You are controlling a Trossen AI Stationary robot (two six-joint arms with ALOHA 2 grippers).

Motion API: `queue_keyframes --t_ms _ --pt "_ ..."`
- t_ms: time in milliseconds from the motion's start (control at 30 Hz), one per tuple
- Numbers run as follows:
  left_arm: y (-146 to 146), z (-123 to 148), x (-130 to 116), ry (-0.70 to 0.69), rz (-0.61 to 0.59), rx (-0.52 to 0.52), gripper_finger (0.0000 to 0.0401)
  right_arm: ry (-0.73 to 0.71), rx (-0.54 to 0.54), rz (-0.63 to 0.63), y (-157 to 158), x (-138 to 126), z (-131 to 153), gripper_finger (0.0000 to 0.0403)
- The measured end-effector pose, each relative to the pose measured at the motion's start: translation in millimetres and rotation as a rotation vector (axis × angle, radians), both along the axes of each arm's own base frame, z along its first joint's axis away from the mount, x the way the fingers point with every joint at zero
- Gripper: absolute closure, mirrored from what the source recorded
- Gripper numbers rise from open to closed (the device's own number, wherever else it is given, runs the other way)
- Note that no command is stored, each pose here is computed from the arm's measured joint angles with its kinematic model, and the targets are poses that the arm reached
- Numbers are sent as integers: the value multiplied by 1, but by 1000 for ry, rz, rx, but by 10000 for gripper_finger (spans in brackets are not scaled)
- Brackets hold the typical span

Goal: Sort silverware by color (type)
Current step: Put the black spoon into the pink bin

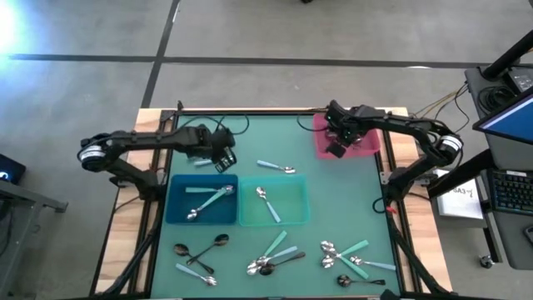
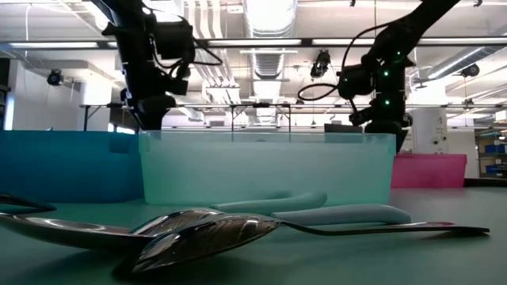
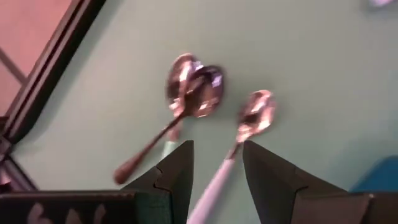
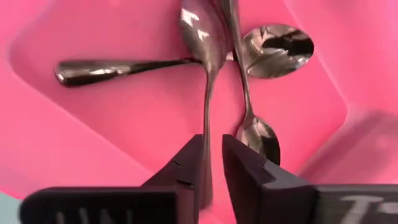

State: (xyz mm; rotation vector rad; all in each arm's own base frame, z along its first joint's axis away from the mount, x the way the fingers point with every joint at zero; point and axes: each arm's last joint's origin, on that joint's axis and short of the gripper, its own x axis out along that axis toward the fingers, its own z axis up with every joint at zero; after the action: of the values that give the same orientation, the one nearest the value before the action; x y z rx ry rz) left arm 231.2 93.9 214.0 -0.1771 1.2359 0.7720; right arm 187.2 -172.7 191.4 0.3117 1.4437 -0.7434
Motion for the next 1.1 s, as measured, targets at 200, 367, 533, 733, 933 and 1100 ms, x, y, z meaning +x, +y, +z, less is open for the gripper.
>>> queue_keyframes --t_ms 200,367,533,733,933,1100 --pt "19 -5 -18 116 11 -28 278 3 -1 0 1 -1 -1 308" --pt "35 -11 -30 152 24 -57 278 -8 -11 1 0 0 0 290" --pt "51 -20 -35 191 23 -104 278 -24 -25 2 -1 1 0 293" --pt "66 -40 -36 283 -14 -150 278 -28 -28 0 -1 2 0 291" --pt "78 -48 -29 274 -107 -105 278 -33 -33 0 -2 2 1 291" --pt "83 -53 -32 269 -105 -140 278 -34 -33 0 -2 2 1 293"
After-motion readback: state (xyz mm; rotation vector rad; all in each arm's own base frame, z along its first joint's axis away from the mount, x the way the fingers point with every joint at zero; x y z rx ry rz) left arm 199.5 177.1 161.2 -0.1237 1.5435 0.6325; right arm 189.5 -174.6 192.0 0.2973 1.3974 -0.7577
